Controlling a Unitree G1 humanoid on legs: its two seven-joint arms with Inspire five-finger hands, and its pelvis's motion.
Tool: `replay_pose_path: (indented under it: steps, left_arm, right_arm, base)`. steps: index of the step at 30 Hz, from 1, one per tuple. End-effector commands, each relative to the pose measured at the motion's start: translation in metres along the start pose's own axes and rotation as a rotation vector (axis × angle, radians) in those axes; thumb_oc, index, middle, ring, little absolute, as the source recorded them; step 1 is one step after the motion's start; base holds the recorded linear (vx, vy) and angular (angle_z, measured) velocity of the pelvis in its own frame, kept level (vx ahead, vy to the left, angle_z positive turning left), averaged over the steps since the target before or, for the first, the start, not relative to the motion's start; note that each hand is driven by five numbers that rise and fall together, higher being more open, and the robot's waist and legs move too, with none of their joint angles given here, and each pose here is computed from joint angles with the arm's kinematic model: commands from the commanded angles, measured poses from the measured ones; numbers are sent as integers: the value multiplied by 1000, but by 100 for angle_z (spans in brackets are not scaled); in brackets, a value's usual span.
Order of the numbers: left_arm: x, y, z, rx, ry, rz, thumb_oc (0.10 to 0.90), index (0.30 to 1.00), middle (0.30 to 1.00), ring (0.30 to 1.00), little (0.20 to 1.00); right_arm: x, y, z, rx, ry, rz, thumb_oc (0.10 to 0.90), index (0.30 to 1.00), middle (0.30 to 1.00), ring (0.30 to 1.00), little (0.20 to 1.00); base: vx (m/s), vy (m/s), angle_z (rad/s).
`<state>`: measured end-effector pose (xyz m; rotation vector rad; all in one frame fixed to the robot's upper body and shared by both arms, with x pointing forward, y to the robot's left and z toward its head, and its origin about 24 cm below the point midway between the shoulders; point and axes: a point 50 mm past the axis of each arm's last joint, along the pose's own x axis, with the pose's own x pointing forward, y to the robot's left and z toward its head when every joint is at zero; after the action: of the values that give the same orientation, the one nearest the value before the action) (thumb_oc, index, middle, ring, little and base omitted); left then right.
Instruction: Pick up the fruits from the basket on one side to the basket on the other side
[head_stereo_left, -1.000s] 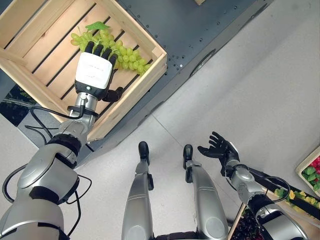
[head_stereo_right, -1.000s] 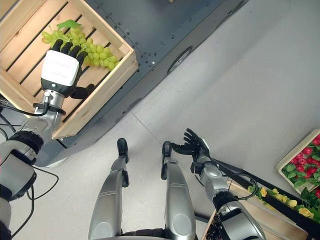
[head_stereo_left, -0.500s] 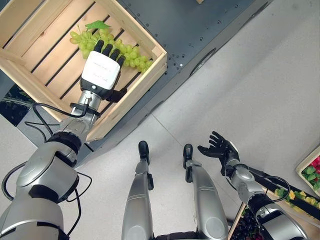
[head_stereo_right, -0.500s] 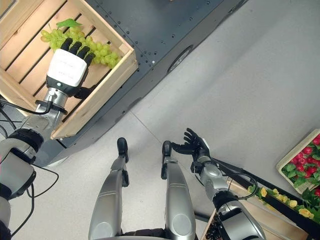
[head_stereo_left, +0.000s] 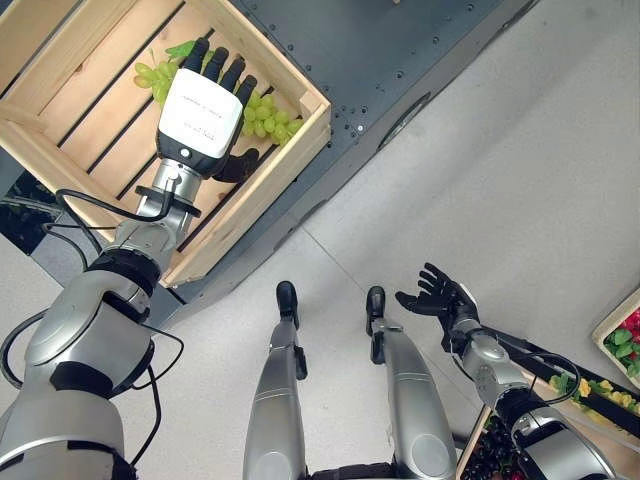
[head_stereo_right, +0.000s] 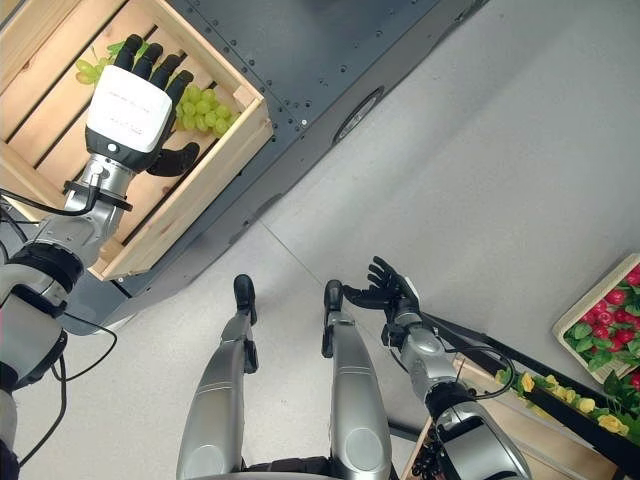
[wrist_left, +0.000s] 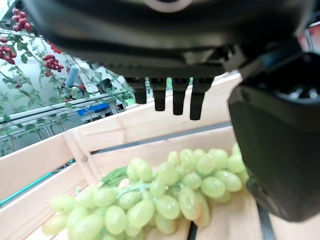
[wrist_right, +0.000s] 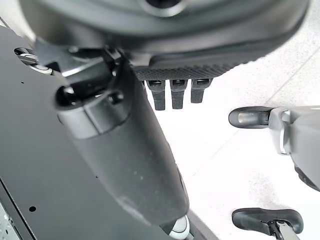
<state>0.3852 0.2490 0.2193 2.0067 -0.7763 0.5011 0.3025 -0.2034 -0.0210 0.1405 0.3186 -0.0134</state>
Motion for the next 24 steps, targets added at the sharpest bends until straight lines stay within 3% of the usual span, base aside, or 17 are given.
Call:
replay_pose_path:
  steps: [1, 8, 24]
  left_arm:
    - [35, 43, -47, 85, 144, 179, 800, 900, 900, 900, 900]
    - [35, 38, -49, 86, 171, 108, 800, 900, 900, 900, 900]
    - [62, 66, -68, 177, 184, 106, 800, 900, 900, 900, 900]
  right_arm:
    - [-4, -15, 12, 20, -80, -38, 800, 900, 900, 900, 900]
    - [-3, -14, 14, 28, -82, -39, 800, 900, 900, 900, 900]
    - [-7, -19, 16, 53, -105, -65, 800, 900, 900, 900, 900]
  base:
    - [0, 0, 0]
    - [6, 9, 0]
    - [13, 38, -2]
